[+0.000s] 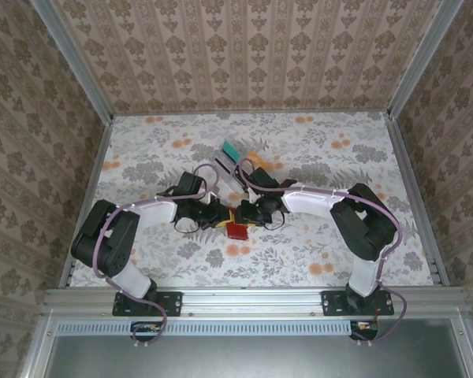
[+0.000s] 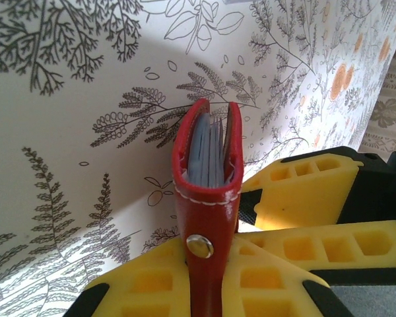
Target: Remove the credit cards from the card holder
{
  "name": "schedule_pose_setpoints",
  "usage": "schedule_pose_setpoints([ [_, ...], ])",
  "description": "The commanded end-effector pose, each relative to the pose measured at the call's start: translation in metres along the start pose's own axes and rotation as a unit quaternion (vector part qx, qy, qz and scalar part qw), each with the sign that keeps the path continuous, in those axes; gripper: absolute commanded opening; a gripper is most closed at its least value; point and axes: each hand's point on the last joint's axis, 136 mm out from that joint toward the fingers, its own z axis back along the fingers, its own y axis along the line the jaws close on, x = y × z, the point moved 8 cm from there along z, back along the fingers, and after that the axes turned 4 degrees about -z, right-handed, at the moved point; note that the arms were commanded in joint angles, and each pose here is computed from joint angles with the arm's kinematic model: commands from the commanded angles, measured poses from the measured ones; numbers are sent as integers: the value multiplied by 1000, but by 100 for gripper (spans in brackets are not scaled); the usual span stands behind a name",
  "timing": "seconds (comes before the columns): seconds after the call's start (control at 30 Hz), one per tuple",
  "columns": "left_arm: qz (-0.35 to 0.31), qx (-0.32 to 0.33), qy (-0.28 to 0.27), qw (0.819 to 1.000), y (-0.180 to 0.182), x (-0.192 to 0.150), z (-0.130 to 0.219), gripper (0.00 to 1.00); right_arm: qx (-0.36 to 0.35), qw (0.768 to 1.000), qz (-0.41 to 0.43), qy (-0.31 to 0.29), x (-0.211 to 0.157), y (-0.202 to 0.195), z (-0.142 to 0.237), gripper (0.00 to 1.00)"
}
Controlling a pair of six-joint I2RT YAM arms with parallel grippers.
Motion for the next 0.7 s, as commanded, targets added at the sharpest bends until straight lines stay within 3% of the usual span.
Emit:
schedule_pose_setpoints([
  [0.0, -23, -17, -10, 1000, -16, 4, 10, 0, -54, 999, 4, 3, -4, -8, -6, 37],
  [0.33, -11, 24, -3, 1000, -6, 0, 11, 0, -165, 984, -6, -60, 0, -24, 11, 29],
  [0.67, -6, 34, 0, 999, -1, 0, 8, 0, -179, 981, -13, -70, 0, -27, 13, 26],
])
